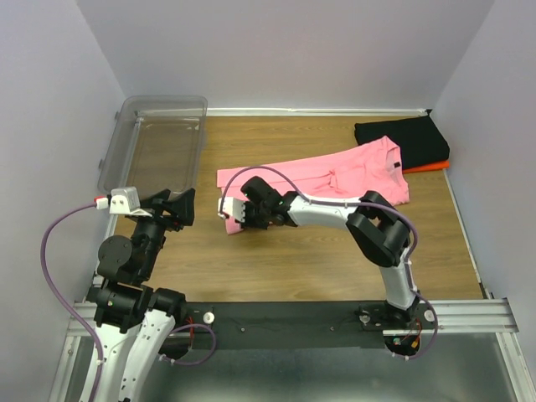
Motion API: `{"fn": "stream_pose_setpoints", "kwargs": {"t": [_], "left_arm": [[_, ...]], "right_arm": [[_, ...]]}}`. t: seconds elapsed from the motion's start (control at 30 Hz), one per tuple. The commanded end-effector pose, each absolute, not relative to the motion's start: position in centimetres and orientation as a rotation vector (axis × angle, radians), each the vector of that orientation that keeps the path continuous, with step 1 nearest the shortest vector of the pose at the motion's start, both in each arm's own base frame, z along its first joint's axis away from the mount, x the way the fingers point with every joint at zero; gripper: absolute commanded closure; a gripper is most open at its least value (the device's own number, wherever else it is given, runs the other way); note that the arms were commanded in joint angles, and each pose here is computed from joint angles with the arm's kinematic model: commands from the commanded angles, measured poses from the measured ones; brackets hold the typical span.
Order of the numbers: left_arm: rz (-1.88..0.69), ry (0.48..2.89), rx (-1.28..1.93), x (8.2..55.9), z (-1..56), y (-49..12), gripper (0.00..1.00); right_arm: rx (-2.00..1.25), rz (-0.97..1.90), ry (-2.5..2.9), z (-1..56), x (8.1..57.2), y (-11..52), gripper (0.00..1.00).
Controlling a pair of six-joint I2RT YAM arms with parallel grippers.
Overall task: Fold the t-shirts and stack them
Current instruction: Fold the tshirt
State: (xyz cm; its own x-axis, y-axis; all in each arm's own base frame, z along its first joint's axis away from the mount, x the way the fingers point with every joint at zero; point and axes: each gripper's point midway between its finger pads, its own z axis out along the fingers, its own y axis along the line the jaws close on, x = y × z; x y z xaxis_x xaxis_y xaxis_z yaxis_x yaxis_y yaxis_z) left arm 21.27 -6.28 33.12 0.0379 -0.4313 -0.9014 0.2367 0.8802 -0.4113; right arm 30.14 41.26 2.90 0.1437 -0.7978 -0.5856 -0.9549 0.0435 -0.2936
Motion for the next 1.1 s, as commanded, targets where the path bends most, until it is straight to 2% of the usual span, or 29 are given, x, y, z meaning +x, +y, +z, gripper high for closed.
{"fn": "stream_pose_setpoints", "kwargs": {"t": [0.0, 0.4, 0.5, 0.67, 0.7, 0.73, 0.77, 0.83, 0.87, 0.9, 0.93, 0.97, 1.03, 1.07], "left_arm": [[-0.523, 1.426, -0.130, 21.1, 33.3, -6.6, 0.20], [-0.542, 1.435, -0.091, 21.2, 33.1, -7.3, 0.18], [-0.574, 1.458, -0.031, 22.0, 32.7, -8.6, 0.17], [-0.728, 1.514, 0.125, 25.2, 31.3, -13.0, 0.17], [-0.752, 1.519, 0.151, 25.8, 31.4, -13.7, 0.17], [-0.777, 1.499, 0.179, 26.4, 32.0, -14.4, 0.17], [-0.802, 1.573, 0.193, 28.2, 30.2, -15.3, 0.17], [-0.863, 1.646, 0.241, 30.7, 29.2, -17.1, 0.17], [-0.879, 1.612, 0.268, 30.5, 30.8, -17.4, 0.17], [-0.907, 1.700, 0.275, 32.4, 28.5, -18.4, 0.17], [-0.923, 1.696, 0.284, 33.7, 29.6, -19.0, 0.17], [-0.949, 1.788, 0.286, 35.5, 26.9, -19.9, 0.17], [-0.972, 1.800, 0.354, 37.3, 27.6, -22.2, 0.19], [-0.980, 1.921, 0.365, 38.5, 23.8, -23.7, 0.19]], "right_arm": [[-1.901, 0.439, 1.591, 3.6, 24.9, 42.9, 0.99], [-2.267, 0.636, 1.279, 2.8, 10.0, 42.2, 0.99], [-2.313, 0.696, 1.228, 3.6, 8.0, 41.5, 1.00], [-2.334, 0.702, 1.197, 4.3, 7.3, 40.9, 0.99], [-2.324, 0.684, 1.197, 4.6, 7.5, 41.1, 0.94], [-2.301, 0.667, 1.225, 5.0, 7.9, 41.2, 0.81], [-2.283, 0.639, 1.229, 5.7, 8.3, 41.2, 0.52], [-2.210, 0.536, 1.212, 8.4, 10.6, 40.6, 0.25], [-2.208, 0.523, 1.235, 8.0, 11.4, 40.0, 0.23], [-2.118, 0.510, 1.269, 10.2, 14.2, 38.7, 0.21], [-2.082, 0.533, 1.292, 11.4, 15.4, 37.5, 0.19], [-2.039, 0.535, 1.294, 12.8, 16.6, 35.7, 0.17], [-1.931, 0.514, 1.431, 13.5, 20.8, 30.8, 0.17], [-1.854, 0.482, 1.549, 12.6, 23.0, 27.2, 0.17]]}}
